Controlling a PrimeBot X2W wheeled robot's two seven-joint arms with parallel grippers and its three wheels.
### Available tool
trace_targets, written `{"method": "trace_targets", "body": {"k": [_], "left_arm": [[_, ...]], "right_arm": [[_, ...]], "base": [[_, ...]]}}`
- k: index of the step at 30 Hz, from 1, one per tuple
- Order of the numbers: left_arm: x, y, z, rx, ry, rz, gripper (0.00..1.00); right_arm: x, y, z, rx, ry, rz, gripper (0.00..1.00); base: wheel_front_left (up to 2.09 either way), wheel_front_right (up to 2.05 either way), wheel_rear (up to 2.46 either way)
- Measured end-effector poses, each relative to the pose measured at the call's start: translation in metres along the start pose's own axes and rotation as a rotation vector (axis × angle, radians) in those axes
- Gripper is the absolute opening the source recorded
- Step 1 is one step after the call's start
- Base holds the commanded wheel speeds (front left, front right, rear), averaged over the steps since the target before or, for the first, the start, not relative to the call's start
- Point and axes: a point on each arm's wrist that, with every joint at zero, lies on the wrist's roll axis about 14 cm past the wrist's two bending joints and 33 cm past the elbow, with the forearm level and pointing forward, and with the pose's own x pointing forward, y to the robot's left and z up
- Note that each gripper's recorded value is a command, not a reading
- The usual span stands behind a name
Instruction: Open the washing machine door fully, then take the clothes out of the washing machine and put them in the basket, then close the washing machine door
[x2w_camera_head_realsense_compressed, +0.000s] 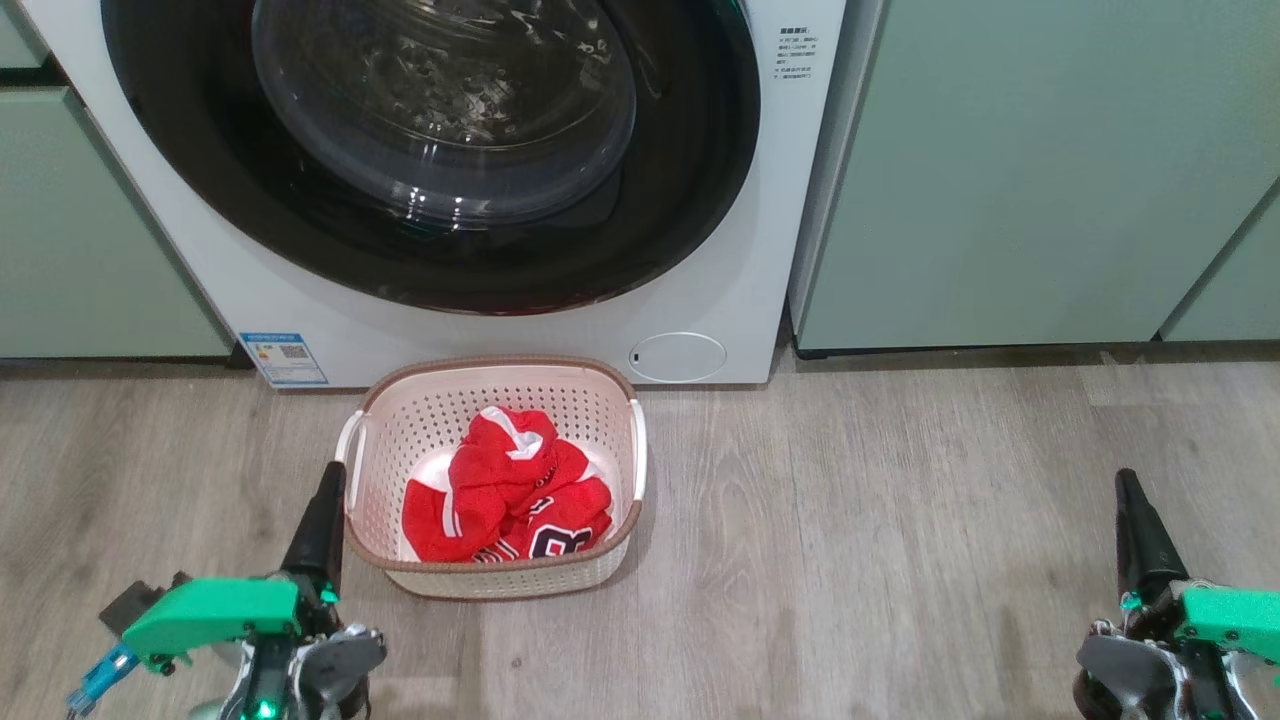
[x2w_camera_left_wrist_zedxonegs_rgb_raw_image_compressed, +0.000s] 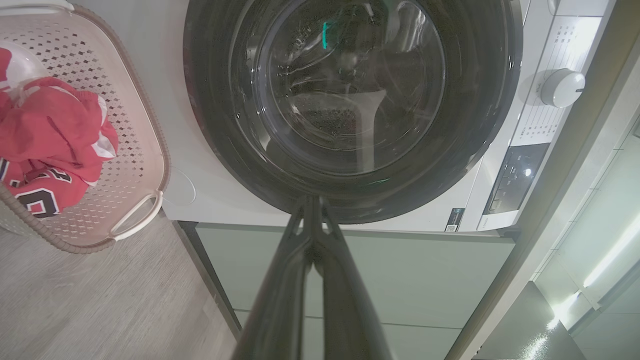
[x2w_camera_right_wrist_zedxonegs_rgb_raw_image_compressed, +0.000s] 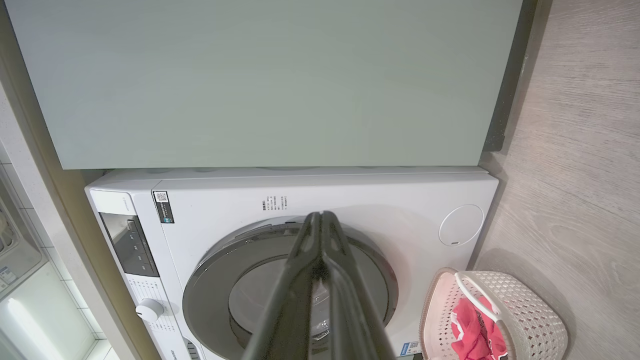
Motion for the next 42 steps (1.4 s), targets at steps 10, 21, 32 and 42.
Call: {"method": "trace_targets", "body": {"k": [10, 21, 32, 42], "left_arm": [[0.0, 0.0, 0.0, 0.0, 0.0, 0.0, 0.0], [0.0, 0.0, 0.0, 0.0, 0.0, 0.0, 0.0], [0.0, 0.0, 0.0, 0.0, 0.0, 0.0, 0.0], [0.0, 0.0, 0.0, 0.0, 0.0, 0.0, 0.0]], "right_arm": [[0.0, 0.0, 0.0, 0.0, 0.0, 0.0, 0.0], [0.0, 0.0, 0.0, 0.0, 0.0, 0.0, 0.0], [0.0, 0.0, 0.0, 0.0, 0.0, 0.0, 0.0], [0.0, 0.0, 0.0, 0.0, 0.0, 0.0, 0.0]], "base": [[0.0, 0.0, 0.0], [0.0, 0.0, 0.0], [0.0, 0.0, 0.0], [0.0, 0.0, 0.0]]}}
